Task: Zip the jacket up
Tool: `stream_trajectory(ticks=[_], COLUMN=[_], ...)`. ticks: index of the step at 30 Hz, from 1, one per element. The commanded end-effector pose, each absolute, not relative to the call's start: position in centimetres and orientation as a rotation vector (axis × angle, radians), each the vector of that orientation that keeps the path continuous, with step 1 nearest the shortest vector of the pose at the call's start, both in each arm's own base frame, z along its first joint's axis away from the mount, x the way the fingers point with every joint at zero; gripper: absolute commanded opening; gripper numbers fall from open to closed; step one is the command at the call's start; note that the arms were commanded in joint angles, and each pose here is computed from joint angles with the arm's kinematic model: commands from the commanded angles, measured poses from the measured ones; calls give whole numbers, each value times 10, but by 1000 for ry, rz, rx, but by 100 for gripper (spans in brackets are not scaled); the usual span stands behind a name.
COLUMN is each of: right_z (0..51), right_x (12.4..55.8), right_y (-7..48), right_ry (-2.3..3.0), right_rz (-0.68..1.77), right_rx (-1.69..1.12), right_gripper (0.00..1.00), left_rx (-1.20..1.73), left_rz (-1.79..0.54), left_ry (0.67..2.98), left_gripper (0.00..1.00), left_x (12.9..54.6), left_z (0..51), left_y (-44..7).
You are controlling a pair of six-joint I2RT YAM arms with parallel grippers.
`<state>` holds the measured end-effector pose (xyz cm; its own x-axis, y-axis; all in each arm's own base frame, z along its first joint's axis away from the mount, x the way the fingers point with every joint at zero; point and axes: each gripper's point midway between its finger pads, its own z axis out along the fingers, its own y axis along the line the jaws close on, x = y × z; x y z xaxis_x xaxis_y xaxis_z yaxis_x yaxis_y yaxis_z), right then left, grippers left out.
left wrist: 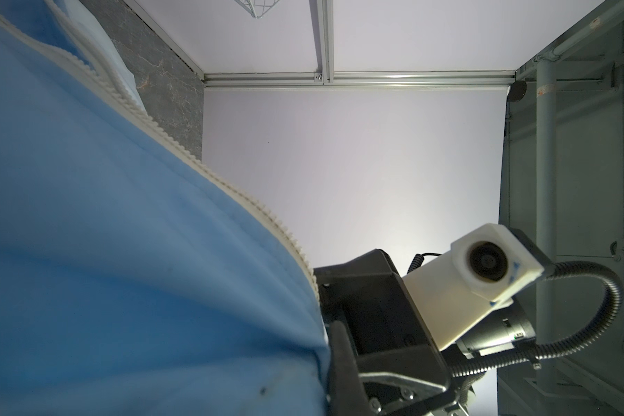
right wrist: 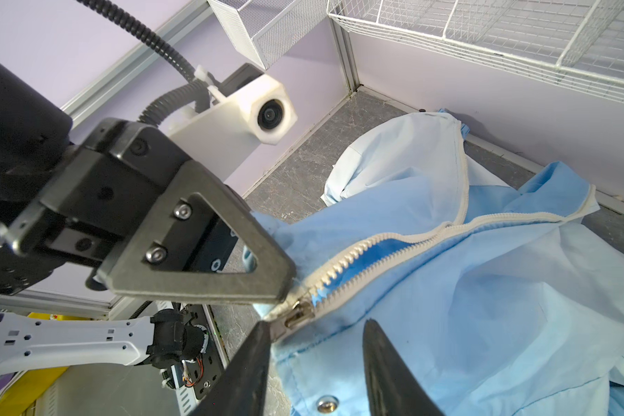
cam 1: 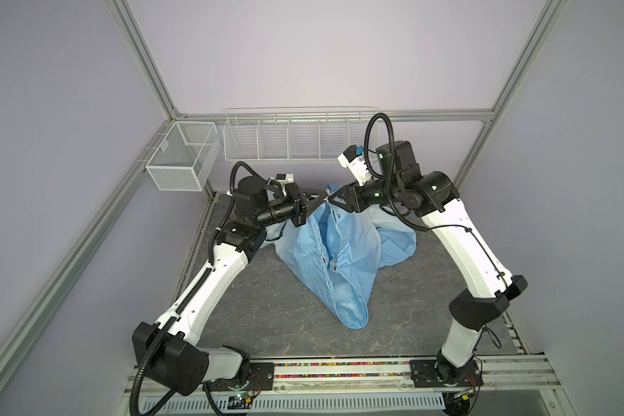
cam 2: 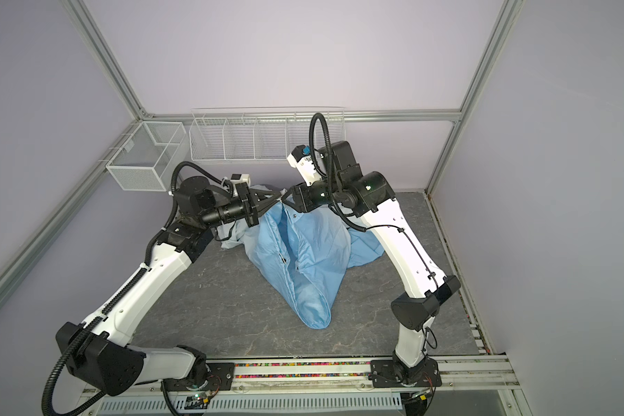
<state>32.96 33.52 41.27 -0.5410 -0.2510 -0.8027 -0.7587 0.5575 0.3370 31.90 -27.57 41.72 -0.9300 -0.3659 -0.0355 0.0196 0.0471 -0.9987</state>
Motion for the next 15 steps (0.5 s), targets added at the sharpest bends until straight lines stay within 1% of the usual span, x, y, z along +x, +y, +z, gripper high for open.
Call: stream_trajectory(ticks=[1,8,10,15], right_z=[436,426,424,417], right_x=[318,315,316,321], right_y=[337,344,344,334], right_ry=[1969,1993,1999,2039], right_rz=[922,891,876,794], right_rx=[-842,-877,-874,-847], right_gripper=[53,54,51,42], left_rx=[-237,-232,-231,-231], left_rz=[-2017,-2022,-2022,-2023], left_ry=[1969,1975,1973,1977], left_gripper=[0,0,0,0], left_x=[301,299,298,298], left_z=[454,455,455,454], left_y=[-272,-272,-272,-273])
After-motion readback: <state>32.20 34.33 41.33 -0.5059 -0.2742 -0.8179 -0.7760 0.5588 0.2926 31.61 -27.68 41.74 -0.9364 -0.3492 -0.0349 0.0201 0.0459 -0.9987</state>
